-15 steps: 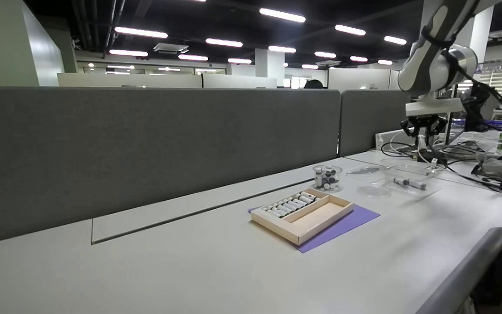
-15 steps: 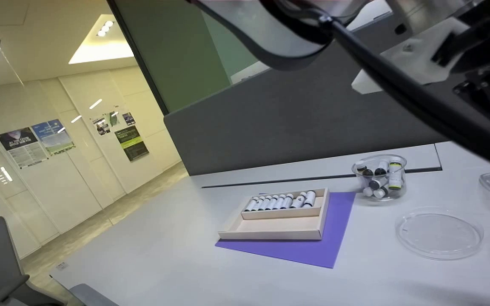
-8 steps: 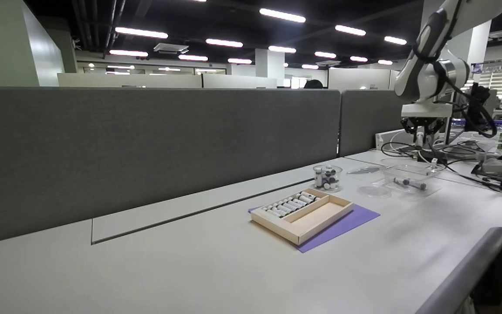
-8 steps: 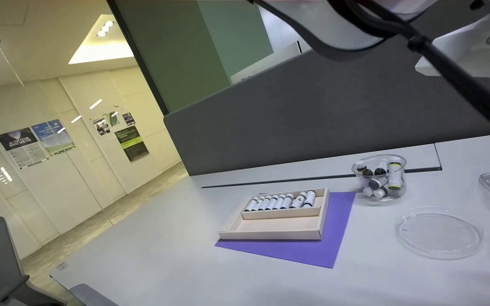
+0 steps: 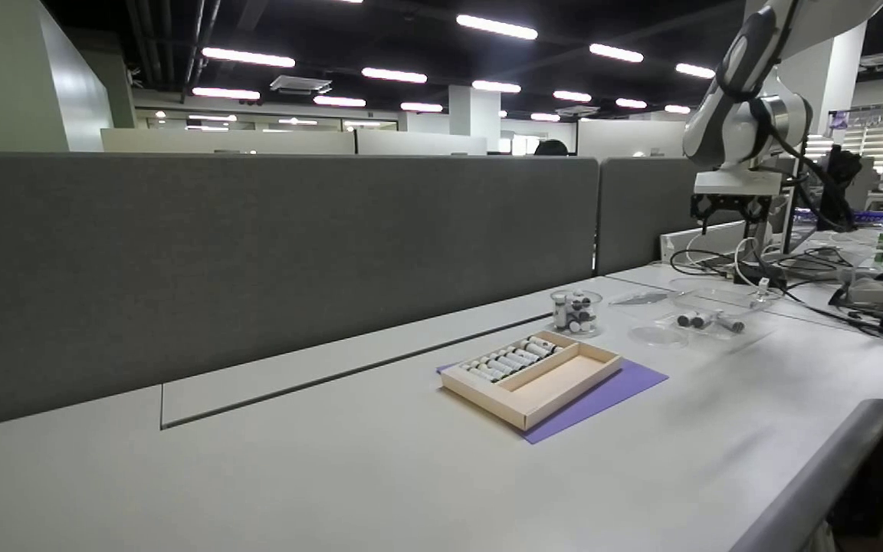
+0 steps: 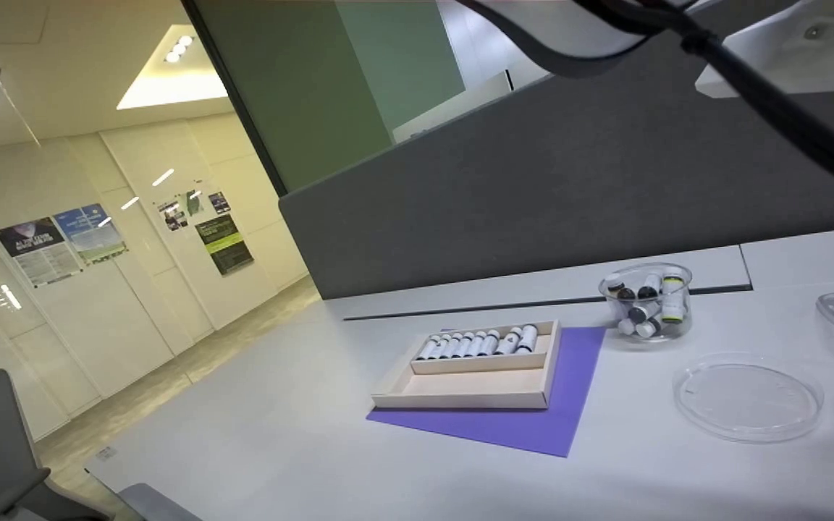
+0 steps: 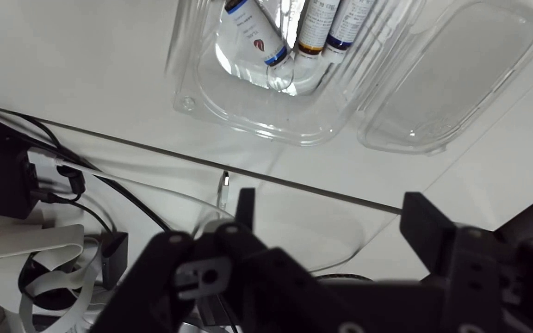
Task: Take the object in the lower segment of the box and put it in the plastic container
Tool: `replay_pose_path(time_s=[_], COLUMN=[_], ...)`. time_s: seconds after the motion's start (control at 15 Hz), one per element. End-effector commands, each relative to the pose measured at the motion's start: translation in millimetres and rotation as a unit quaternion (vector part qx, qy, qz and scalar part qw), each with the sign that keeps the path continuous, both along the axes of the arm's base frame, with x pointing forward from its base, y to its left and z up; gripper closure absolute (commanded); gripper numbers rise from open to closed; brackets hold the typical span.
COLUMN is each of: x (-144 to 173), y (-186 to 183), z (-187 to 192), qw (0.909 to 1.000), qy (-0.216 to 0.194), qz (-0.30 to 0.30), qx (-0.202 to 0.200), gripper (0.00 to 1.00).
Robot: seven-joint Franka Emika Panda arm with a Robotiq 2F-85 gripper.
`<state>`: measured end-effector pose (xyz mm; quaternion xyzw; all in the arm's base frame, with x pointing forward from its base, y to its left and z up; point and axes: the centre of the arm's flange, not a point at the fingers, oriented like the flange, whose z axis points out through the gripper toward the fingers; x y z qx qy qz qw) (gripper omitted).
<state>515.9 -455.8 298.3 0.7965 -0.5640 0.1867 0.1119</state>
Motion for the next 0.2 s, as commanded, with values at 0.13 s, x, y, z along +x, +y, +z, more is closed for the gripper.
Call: replay_pose_path(time_s=[0.13], x=[-0.8], y=[-0.6], z=[-6.1], qw=[1.0], qy=[0.004], qz=[0.0], qx=[0.001], gripper=[0.03])
